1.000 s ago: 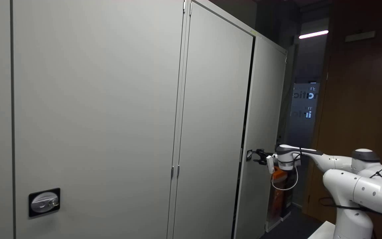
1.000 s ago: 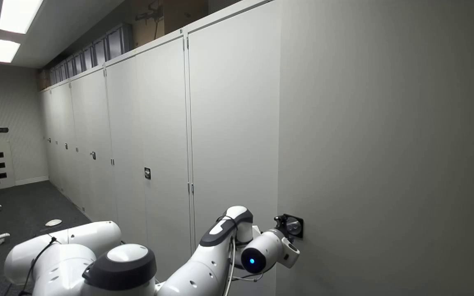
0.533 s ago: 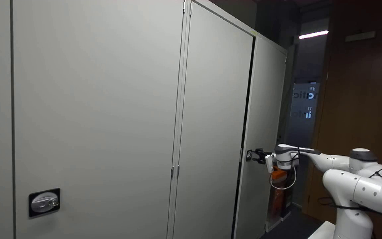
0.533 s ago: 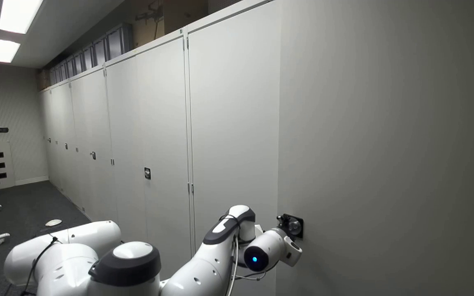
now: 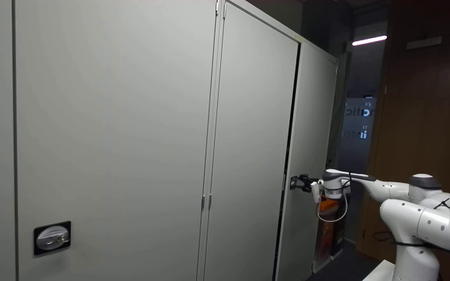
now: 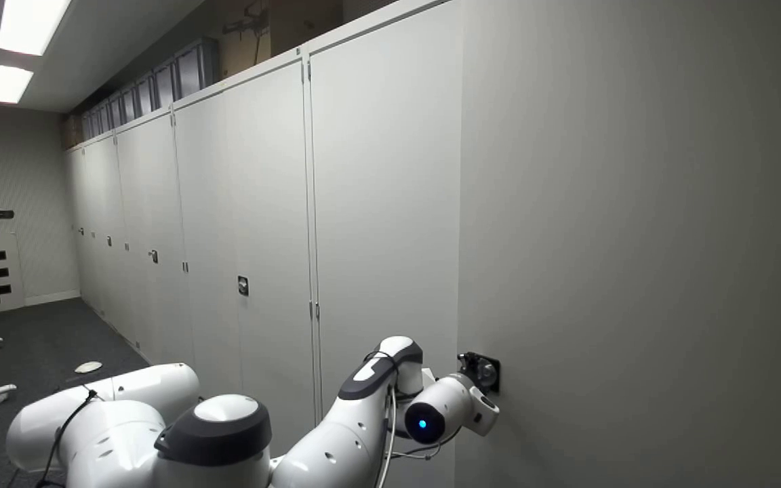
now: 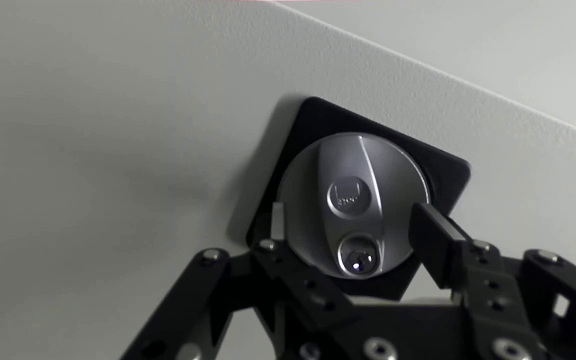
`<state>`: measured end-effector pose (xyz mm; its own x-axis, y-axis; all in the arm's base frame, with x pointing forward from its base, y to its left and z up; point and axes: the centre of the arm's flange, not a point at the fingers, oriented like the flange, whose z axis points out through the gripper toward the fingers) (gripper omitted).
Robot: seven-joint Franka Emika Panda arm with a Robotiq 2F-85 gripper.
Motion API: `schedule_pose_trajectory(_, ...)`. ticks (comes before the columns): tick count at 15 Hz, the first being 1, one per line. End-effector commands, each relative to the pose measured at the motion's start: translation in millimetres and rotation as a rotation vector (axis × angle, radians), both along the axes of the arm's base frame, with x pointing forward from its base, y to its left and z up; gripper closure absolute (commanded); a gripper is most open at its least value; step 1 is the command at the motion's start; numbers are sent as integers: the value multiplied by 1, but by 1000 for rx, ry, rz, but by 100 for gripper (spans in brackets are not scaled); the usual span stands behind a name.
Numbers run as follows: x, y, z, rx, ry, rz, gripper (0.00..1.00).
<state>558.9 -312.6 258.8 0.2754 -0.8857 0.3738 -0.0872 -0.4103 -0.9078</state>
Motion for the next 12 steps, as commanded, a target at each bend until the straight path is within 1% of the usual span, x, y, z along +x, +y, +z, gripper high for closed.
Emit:
schedule_pose_trajectory(1, 13, -2, -11, 5, -20, -22, 33)
schedule_pose_trajectory(5, 15, 0, -12, 1, -17, -20, 35)
schedule_pose_trajectory(7, 17, 0, -12, 1, -15, -19, 39)
schedule_pose_trajectory(8, 18, 1, -13, 2, -14, -19, 39)
schedule_pose_trajectory(12, 20, 3, -15, 1, -10, -13, 45)
